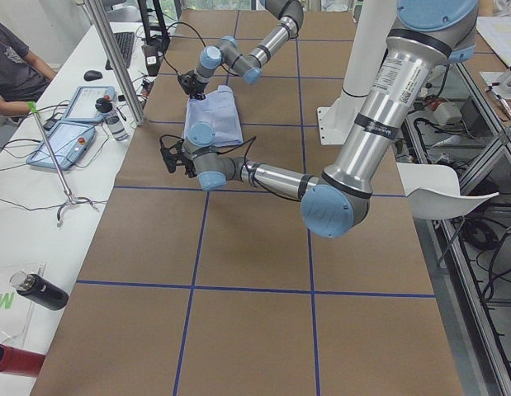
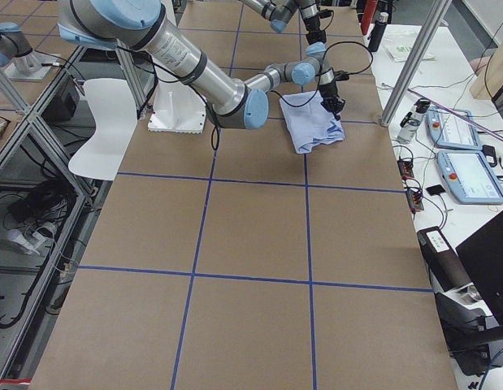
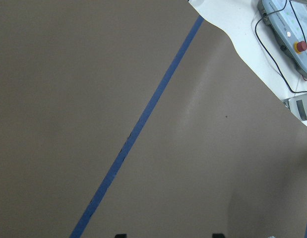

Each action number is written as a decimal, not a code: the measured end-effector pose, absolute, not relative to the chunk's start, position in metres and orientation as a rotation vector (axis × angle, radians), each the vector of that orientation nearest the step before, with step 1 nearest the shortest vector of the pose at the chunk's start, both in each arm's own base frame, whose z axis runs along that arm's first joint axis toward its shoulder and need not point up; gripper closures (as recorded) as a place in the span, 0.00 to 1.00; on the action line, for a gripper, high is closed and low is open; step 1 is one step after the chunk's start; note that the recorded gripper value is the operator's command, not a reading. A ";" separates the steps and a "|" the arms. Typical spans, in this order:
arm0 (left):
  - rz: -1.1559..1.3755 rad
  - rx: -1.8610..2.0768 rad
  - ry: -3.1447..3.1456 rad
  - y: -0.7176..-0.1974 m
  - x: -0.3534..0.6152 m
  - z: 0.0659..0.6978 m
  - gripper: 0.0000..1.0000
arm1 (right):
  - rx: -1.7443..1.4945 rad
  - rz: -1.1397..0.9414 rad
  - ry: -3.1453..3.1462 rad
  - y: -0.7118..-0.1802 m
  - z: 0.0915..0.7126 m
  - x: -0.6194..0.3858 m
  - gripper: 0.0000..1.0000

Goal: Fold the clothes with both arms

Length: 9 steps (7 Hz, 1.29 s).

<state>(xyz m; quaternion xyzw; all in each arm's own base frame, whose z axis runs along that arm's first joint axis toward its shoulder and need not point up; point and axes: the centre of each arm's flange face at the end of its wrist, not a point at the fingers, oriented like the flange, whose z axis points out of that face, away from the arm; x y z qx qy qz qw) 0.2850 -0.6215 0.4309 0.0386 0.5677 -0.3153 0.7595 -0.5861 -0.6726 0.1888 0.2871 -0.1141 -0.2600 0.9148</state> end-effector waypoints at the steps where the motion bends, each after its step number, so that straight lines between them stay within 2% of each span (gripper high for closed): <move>1: -0.687 0.084 1.236 -0.621 0.285 0.431 0.35 | 0.601 -0.529 -0.222 -0.679 0.188 -0.589 0.97; 2: -0.688 0.082 1.234 -0.621 0.284 0.433 0.35 | 0.612 -0.522 -0.211 -0.685 0.196 -0.593 0.89; 3: -0.690 0.080 1.230 -0.619 0.284 0.436 0.35 | 0.622 -0.516 -0.201 -0.691 0.205 -0.596 0.28; 4: -0.690 0.080 1.228 -0.618 0.283 0.439 0.35 | 0.626 -0.512 -0.197 -0.694 0.208 -0.597 0.00; 9: -0.667 0.088 1.220 -0.616 0.282 0.443 0.36 | 0.602 -0.497 -0.202 -0.728 0.218 -0.557 0.00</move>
